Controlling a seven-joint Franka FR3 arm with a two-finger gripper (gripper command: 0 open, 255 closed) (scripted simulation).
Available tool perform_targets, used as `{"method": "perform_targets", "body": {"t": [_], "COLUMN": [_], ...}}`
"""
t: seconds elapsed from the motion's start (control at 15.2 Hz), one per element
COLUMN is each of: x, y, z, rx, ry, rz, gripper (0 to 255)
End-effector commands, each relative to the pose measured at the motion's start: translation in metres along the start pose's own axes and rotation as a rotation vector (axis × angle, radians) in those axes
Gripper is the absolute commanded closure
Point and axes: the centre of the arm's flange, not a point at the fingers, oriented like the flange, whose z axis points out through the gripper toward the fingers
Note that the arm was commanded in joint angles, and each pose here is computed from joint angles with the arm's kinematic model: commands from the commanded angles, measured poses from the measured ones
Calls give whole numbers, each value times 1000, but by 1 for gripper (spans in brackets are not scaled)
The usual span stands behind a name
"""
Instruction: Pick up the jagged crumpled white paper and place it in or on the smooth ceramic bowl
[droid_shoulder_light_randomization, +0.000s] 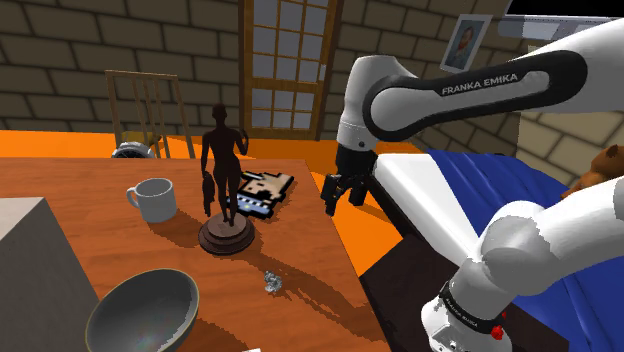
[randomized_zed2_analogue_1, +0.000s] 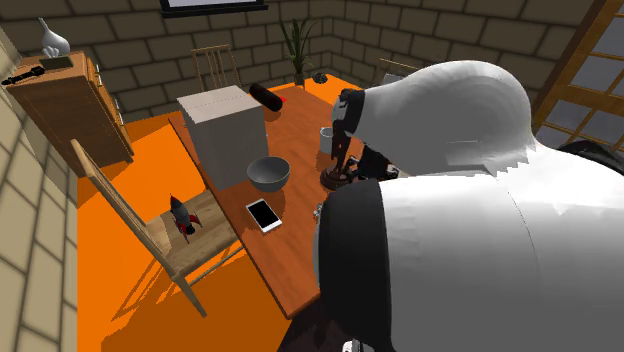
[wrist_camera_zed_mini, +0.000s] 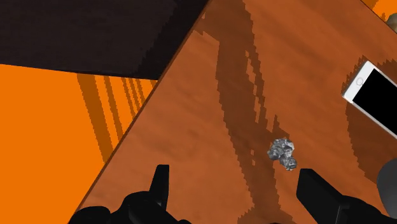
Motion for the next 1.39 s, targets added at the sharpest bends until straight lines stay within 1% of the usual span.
{"method": "perform_targets", "body": {"t": [0.0,0.92,0.99,1.32], "x": [8,71,72,73], "y": [-13,-120,-121,-123], "z": [19,144,145,171], "rx": [10,74,74,74], "ry": [10,59,60,60], "rz": [2,15,15,15], "gripper": [0,0,0,0]}}
